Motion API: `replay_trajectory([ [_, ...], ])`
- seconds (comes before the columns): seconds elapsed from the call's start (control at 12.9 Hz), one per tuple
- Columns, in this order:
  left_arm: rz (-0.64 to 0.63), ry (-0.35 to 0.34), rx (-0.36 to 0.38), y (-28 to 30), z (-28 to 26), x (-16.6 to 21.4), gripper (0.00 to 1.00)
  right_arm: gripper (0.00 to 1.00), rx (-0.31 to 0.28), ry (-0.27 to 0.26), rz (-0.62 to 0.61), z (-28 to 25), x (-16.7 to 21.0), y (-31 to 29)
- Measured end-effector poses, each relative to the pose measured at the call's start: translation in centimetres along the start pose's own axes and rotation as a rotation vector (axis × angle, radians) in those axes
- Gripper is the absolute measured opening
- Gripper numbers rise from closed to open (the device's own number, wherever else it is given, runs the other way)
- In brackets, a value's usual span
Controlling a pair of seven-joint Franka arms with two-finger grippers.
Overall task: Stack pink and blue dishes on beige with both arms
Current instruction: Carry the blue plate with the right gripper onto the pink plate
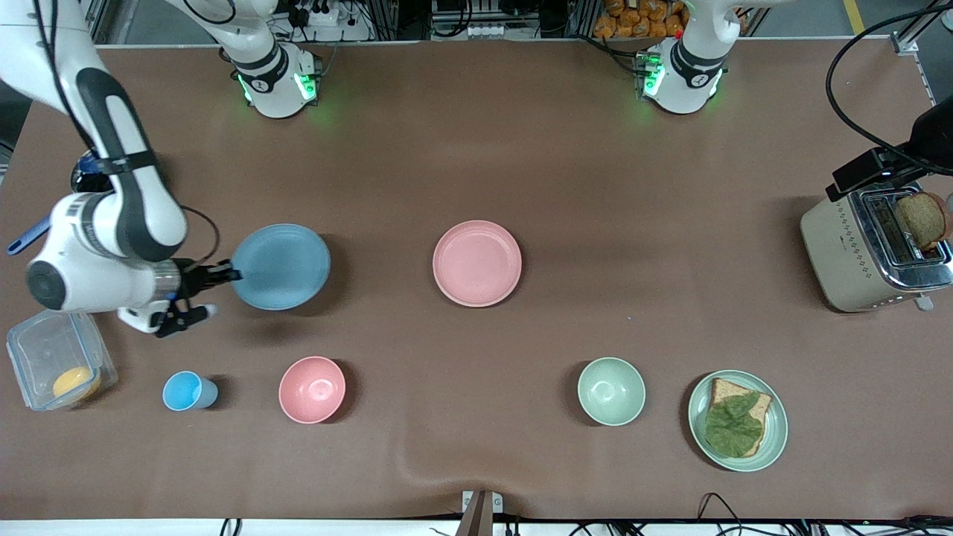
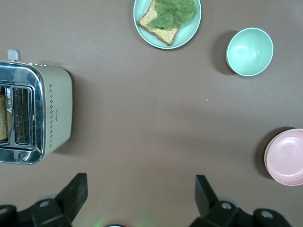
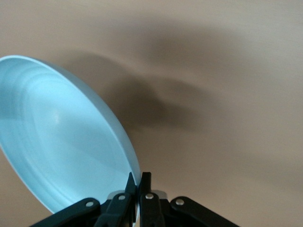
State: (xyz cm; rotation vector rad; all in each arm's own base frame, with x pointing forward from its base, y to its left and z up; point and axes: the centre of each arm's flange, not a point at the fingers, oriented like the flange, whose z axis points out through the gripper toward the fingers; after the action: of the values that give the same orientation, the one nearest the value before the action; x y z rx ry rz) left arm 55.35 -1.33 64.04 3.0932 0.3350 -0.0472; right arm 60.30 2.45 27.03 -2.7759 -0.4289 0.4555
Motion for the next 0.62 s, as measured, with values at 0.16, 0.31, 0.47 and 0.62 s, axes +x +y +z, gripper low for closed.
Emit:
replay_trajectory([
  [0.16, 0.000, -0.001, 0.000, 0.0, 0.0, 0.0, 1.00, 0.05, 0.026, -0.018, 0.039, 2.0, 1.7, -6.3],
  [0.31, 0.000, -0.001, 0.000, 0.0, 0.1, 0.0, 1.00, 0.05, 0.038, -0.018, 0.094, 4.0, 3.1, -12.8],
  [0.47, 0.000, -0.002, 0.000, 0.0, 0.1, 0.0, 1.00, 0.05, 0.046, -0.002, 0.155, 5.8, 4.0, -18.1],
  [0.62, 0.000, -0.002, 0.001, 0.0, 0.1, 0.0, 1.00, 0.05, 0.069, 0.016, 0.213, 7.7, 4.8, -21.3],
])
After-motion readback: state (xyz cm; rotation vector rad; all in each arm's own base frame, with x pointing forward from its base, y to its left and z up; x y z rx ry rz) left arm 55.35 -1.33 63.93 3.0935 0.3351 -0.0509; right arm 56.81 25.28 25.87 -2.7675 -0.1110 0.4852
